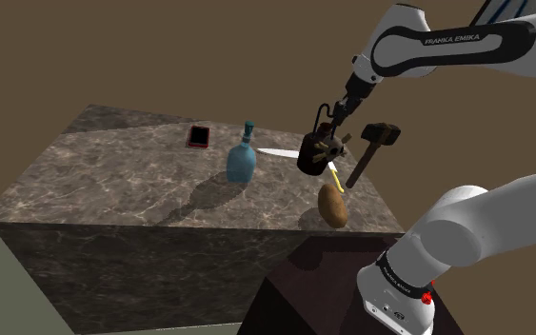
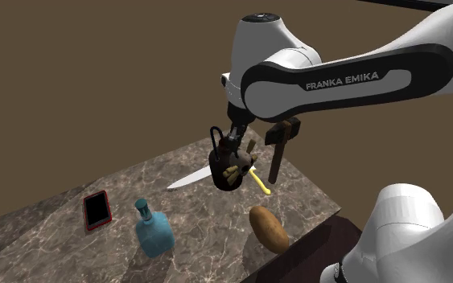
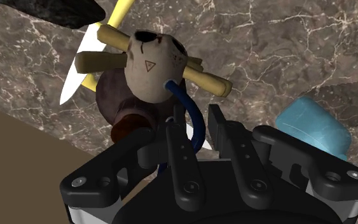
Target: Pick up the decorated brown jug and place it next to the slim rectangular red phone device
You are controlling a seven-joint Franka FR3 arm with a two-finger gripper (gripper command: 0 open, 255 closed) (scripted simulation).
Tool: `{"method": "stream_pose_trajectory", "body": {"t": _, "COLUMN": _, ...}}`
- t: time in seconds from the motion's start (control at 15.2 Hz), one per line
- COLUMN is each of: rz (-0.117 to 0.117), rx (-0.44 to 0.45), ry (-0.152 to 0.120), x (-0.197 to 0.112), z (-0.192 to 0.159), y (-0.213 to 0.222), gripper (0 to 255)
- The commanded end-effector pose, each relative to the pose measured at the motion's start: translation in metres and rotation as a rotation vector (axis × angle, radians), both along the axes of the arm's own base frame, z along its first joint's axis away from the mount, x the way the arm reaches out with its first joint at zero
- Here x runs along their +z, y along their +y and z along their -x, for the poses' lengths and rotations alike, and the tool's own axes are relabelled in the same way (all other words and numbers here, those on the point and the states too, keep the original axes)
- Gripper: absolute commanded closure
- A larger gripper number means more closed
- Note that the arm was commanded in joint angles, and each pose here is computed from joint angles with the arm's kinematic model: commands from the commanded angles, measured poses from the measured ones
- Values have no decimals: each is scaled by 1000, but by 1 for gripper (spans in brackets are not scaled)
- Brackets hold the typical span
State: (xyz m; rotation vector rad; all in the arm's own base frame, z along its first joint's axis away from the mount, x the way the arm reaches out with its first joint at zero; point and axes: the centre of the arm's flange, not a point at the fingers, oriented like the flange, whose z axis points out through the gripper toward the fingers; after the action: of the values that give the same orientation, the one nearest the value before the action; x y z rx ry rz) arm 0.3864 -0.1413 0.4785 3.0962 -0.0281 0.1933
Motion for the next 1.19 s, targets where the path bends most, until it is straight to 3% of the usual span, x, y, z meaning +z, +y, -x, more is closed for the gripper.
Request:
{"method": "stream_pose_trajectory", "body": {"t": 0.0, "rz": 0, "rx": 0, "ry": 0, "x": 0, "z": 0, "y": 0, "gripper": 255}}
{"method": "stream_pose_trajectory", "body": {"t": 0.33, "rz": 0, "rx": 0, "ry": 0, "x": 0, "z": 0, "y": 0, "gripper": 255}}
{"method": "stream_pose_trajectory", "body": {"t": 1.12, "rz": 0, "rx": 0, "ry": 0, "x": 63, "z": 0, "y": 0, "gripper": 255}}
